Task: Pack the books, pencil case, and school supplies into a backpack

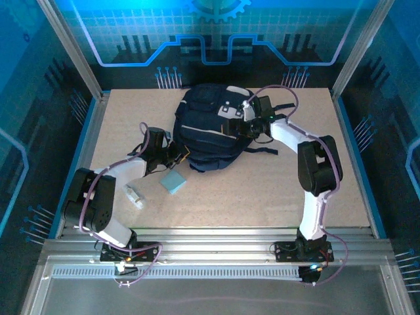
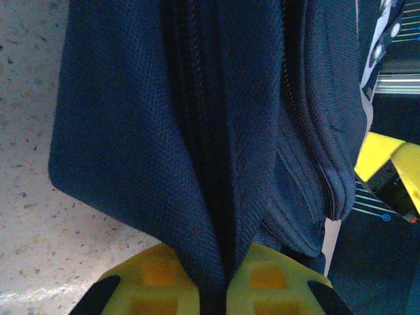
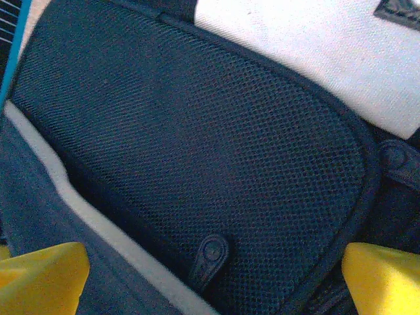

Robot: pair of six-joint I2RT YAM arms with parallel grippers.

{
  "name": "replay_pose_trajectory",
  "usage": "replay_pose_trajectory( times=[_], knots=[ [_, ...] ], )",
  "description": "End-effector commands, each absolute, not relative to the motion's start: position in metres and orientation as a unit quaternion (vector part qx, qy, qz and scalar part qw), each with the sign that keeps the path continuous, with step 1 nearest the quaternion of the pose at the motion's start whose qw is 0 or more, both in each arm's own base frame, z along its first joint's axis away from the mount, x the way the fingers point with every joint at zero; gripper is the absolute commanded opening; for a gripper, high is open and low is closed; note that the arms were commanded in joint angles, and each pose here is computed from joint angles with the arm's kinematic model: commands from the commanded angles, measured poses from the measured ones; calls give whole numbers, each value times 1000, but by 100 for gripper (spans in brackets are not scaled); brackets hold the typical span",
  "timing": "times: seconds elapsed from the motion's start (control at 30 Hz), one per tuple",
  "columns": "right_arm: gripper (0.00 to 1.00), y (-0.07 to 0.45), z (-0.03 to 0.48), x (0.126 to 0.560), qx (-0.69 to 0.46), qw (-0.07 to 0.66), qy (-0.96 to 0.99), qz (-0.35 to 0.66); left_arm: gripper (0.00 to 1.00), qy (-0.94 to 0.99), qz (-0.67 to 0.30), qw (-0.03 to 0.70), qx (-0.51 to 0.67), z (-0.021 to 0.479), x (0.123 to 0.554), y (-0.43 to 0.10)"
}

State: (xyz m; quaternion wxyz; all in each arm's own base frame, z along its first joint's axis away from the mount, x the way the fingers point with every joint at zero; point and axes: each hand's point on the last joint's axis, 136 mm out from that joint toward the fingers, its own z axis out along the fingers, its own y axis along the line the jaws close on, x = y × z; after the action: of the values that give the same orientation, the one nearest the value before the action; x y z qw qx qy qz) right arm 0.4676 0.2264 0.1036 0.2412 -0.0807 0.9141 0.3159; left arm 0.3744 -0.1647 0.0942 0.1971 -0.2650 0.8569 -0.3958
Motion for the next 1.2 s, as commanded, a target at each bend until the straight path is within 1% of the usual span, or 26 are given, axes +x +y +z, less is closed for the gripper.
replay_pose_trajectory(
  times=[0.0, 0.13, 0.3, 0.4, 0.67, 0.87, 1.0, 1.1, 1.17],
  knots=[
    [100, 249, 91, 467, -120, 235, 914, 308, 0, 847, -437, 202, -228, 109, 376, -182],
    [100, 264, 91, 449, -133, 204, 908, 341, 0, 847, -435, 199, -231, 103, 378, -182],
    [100, 281, 116, 406, -143, 141, 879, 432, 0, 848, -435, 197, -228, 98, 387, -187],
    [100, 283, 128, 382, -142, 105, 870, 460, 0, 848, -438, 194, -224, 95, 392, -193],
    [100, 285, 134, 344, -144, 70, 873, 460, 0, 848, -447, 195, -207, 97, 407, -207],
    [100, 287, 103, 328, -122, 29, 889, 441, 0, 838, -467, 205, -193, 112, 420, -228],
    [100, 281, 91, 324, -86, 11, 907, 412, 0, 835, -476, 210, -180, 120, 420, -250],
    [100, 283, 101, 320, -52, -23, 902, 428, 0, 832, -482, 213, -172, 122, 422, -265],
    [100, 286, 113, 319, -39, -32, 896, 442, 0, 828, -488, 215, -172, 123, 427, -270]
  ],
)
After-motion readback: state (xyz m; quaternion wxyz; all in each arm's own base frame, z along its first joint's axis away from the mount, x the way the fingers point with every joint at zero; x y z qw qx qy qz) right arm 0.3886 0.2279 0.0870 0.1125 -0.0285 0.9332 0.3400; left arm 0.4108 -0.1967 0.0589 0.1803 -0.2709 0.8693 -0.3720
